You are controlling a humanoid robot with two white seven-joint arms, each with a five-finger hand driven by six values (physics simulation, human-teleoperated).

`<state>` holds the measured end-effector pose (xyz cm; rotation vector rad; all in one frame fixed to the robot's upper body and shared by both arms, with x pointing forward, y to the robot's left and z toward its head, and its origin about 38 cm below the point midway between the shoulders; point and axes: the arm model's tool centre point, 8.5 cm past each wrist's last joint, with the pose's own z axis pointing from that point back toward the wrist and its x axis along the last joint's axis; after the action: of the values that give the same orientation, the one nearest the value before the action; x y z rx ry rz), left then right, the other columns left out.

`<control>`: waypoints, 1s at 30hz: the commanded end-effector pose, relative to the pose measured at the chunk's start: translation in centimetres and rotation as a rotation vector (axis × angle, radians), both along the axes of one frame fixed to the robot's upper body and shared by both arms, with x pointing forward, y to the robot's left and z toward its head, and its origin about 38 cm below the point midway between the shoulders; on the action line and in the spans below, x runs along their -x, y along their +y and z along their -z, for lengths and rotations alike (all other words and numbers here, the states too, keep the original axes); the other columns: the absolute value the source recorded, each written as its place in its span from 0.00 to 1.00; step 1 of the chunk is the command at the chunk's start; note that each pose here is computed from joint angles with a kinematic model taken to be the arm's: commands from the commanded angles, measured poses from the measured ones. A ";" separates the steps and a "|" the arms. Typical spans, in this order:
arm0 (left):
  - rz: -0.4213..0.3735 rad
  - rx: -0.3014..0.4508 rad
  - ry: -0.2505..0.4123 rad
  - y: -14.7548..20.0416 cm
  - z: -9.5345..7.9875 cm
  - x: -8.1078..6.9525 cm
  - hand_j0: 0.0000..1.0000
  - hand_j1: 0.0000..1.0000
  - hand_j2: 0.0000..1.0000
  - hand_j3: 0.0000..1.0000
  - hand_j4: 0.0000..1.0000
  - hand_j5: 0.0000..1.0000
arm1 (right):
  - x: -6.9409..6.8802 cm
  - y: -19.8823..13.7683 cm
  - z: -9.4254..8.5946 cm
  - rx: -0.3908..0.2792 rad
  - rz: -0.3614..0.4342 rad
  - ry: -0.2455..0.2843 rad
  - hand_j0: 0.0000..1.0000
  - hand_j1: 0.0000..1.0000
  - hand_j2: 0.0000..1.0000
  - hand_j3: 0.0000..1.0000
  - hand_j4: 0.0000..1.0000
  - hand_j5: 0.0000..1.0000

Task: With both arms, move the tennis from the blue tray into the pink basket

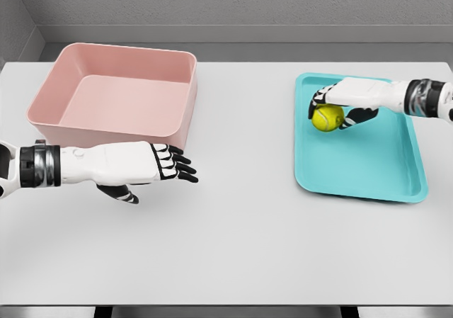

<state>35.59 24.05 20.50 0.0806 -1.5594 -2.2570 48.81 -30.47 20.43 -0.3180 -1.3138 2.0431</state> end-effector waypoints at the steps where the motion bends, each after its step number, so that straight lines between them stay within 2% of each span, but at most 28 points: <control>1: -0.003 0.005 0.003 0.0 -0.1 0.0 1.00 1.00 1.00 1.00 1.00 1.00 | 0.3 1.0 -0.5 -0.012 -0.031 -0.011 0.53 0.53 0.53 0.53 0.53 0.53; 10: -0.003 0.004 0.003 0.0 0.0 0.0 1.00 1.00 1.00 1.00 1.00 1.00 | 1.5 3.2 -2.0 -0.025 -0.117 -0.044 0.53 0.53 0.53 0.53 0.53 0.53; 19: -0.002 0.005 0.003 0.0 0.0 0.0 1.00 1.00 1.00 1.00 1.00 1.00 | 2.8 5.7 -2.7 -0.028 -0.204 -0.058 0.52 0.52 0.52 0.52 0.52 0.52; 30: -0.004 0.004 0.002 0.1 -0.1 0.0 1.00 1.00 1.00 1.00 1.00 1.00 | 4.2 9.0 -1.9 -0.036 -0.301 -0.038 0.52 0.52 0.52 0.52 0.52 0.52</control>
<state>35.59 24.10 20.49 0.0813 -1.5585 -2.2562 44.90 -22.24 22.50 -0.1745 -1.4830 2.2579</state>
